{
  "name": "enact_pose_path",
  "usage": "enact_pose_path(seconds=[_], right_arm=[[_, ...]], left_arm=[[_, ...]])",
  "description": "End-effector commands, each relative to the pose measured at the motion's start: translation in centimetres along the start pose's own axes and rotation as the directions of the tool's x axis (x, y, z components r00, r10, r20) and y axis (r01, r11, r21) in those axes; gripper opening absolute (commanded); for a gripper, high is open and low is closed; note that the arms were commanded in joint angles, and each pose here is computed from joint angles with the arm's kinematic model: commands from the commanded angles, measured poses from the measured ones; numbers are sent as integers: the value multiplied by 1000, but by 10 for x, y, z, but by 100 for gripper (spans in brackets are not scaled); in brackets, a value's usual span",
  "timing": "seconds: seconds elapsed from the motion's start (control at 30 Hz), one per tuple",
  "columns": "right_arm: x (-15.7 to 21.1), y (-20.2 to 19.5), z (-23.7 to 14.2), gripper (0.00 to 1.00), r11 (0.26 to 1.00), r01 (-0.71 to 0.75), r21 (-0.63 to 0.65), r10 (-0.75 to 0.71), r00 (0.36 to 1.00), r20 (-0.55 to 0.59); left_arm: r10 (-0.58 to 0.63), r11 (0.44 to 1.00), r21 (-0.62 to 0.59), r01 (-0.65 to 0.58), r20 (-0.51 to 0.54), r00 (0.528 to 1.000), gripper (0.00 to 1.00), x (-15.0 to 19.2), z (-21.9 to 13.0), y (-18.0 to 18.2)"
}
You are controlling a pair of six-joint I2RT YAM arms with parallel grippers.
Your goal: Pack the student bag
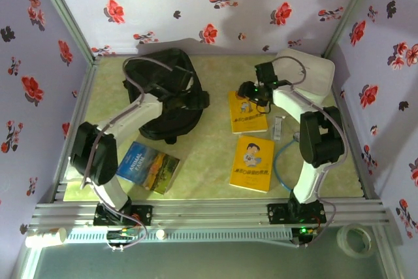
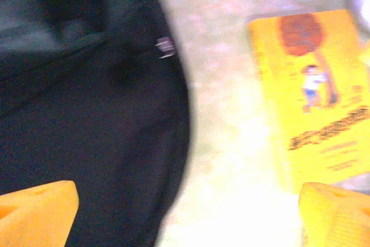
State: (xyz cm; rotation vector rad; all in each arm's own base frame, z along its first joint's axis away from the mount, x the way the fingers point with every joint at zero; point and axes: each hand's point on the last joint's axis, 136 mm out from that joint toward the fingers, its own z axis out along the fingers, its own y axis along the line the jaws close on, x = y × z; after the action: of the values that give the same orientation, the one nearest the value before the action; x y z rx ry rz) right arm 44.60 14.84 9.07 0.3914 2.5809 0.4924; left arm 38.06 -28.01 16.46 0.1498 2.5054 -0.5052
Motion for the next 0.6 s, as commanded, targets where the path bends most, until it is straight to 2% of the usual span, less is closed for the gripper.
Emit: enact_pose_path(seconds=[0.0, 0.07, 0.17, 0.3, 0.57], right_arm=[[13, -48, -3, 64, 981, 22, 195, -20, 1000, -13], [15, -70, -6, 61, 949, 44, 311, -34, 999, -38], [20, -85, -3, 58, 920, 79, 384, -53, 996, -77], [26, -85, 6, 58, 926, 100, 364, -65, 992, -108], [42, -69, 20, 41, 961, 125, 249, -78, 978, -191]], left_arm=[[-21, 995, 95, 24, -32, 999, 100, 4, 23, -41], [-23, 991, 131, 31, -62, 998, 100, 10, 36, -61], [-21, 988, 148, 37, -103, 994, 100, 22, 53, -79], [-40, 985, 161, 65, -152, 988, 98, 34, 75, -92], [-110, 987, 86, 134, -245, 963, 89, 54, 116, -92]])
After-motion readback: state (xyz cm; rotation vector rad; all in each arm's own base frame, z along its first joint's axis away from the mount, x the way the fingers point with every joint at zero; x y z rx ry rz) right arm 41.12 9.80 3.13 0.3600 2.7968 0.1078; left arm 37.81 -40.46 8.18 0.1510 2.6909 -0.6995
